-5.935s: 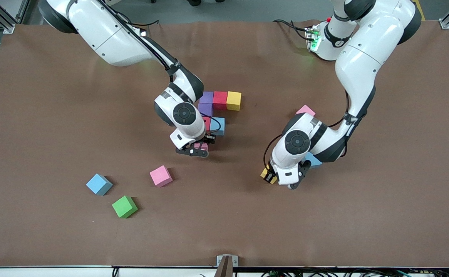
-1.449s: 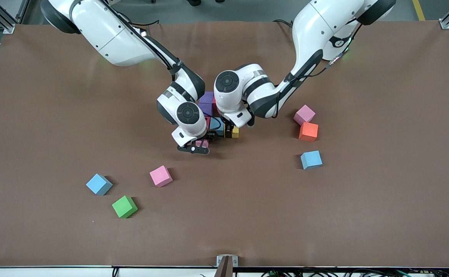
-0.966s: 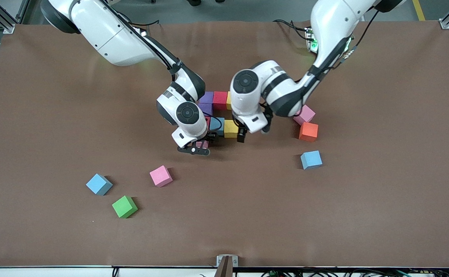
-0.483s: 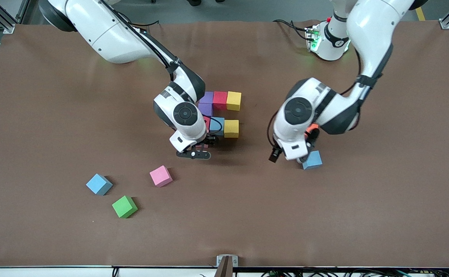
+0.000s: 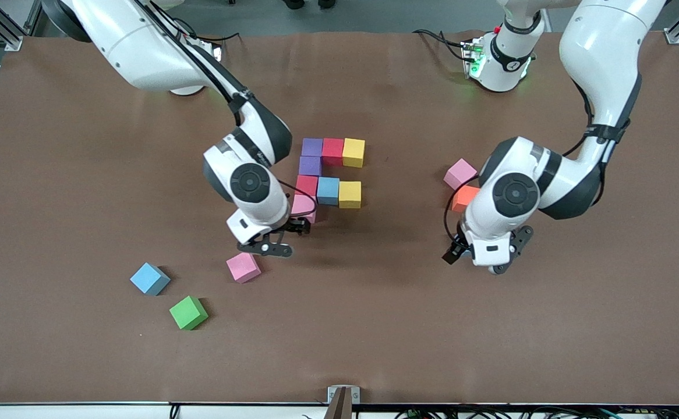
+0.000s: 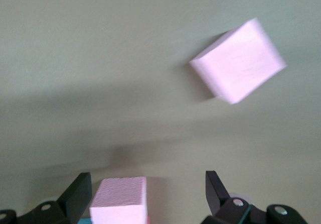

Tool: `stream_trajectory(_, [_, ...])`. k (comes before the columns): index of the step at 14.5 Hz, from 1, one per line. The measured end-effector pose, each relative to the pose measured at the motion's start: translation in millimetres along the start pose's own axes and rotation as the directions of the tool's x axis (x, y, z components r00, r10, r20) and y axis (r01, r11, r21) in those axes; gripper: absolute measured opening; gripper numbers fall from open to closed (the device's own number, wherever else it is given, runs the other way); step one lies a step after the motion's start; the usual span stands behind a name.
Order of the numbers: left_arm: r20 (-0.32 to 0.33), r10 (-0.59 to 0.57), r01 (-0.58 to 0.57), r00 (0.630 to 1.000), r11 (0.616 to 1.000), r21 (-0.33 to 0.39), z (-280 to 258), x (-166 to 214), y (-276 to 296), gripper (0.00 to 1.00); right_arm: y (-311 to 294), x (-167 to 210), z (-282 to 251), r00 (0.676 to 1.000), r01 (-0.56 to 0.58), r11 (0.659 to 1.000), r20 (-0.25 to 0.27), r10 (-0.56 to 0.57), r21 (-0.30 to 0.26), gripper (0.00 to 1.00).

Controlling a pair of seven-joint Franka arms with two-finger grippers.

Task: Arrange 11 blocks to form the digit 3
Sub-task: 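Move the right gripper to the pink cube while the left gripper reaches blue, then close the right gripper on the pink cube while the left gripper grasps blue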

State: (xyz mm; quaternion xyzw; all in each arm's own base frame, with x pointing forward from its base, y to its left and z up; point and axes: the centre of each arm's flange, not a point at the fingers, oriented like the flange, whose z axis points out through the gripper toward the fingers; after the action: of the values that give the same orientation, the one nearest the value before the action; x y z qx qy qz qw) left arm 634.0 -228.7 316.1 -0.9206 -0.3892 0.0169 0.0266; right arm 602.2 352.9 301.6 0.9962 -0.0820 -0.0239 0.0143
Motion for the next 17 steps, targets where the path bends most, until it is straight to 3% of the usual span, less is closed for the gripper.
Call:
stream_trajectory(5, [0.017,0.144,-0.145,0.989,0.989,0.026,23,35,-16,1.00,84,57,-19,0.991,-0.132,0.991,-0.022,0.132,-0.007,1.00])
stream_trajectory(9, [0.042,0.232,-0.234,0.972,0.971,0.042,45,33,-25,1.00,134,85,-15,0.972,-0.234,0.972,-0.020,0.234,-0.006,0.99])
stream_trajectory(12, [0.028,0.298,-0.299,0.954,0.953,0.036,61,28,-31,1.00,138,88,-4,0.936,-0.351,0.936,-0.016,0.351,-0.007,1.00])
stream_trajectory(17, [0.017,0.450,-0.450,0.893,0.893,0.002,70,35,-44,1.00,136,96,31,0.875,-0.483,0.875,-0.014,0.484,0.036,1.00])
